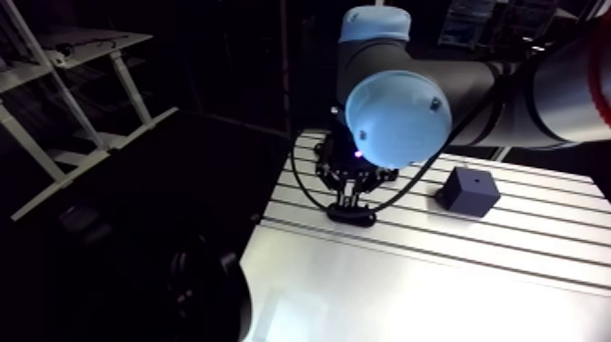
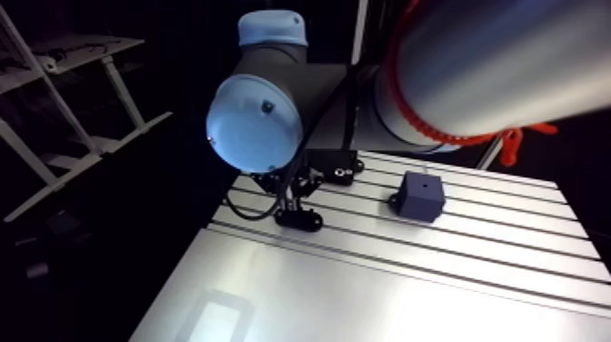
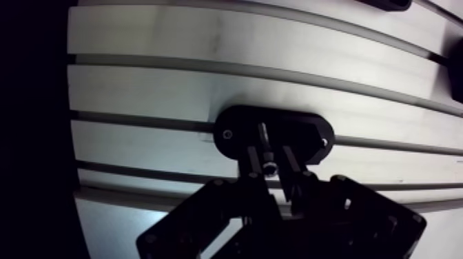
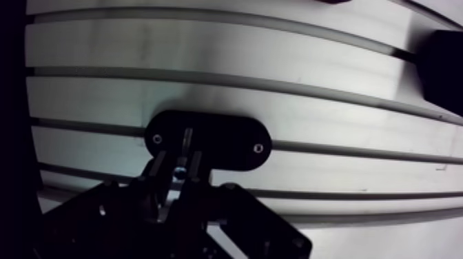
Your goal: Pick up the M10 bolt and insert it into the hole until fully seated.
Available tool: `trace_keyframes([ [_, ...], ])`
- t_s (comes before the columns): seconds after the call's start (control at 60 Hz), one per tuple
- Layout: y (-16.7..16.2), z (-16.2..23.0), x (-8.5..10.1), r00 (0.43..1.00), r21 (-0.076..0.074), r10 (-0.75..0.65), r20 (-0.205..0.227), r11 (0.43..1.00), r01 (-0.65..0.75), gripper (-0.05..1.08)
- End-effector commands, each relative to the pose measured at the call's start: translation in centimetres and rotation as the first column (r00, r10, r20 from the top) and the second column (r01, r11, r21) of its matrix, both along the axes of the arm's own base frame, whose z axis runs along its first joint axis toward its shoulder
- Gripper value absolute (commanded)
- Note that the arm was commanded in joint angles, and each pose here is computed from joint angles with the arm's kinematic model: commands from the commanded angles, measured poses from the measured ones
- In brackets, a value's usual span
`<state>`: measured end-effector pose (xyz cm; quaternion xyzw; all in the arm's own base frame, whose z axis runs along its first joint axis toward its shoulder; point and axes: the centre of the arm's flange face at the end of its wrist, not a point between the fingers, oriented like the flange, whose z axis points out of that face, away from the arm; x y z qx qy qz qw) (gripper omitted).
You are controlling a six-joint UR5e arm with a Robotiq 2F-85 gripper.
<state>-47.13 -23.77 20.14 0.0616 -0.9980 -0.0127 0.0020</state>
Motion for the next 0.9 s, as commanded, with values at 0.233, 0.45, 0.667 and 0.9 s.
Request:
trace_keyframes([
  [0.233,-0.2,0.9,-0.6,1.000,-0.009,0.002,-0.017,1.000,-0.002,0.85],
  [0.45,-0.3,3.1,-1.5,0.999,-0.009,0.014,-0.043,1.000,-0.014,0.89],
  [0.667,-0.2,6.4,-1.7,0.995,-0.014,0.033,-0.093,0.999,-0.034,0.95],
  [0.9,-0.2,9.7,-1.8,0.995,-0.006,0.063,-0.079,0.998,-0.064,1.05],
])
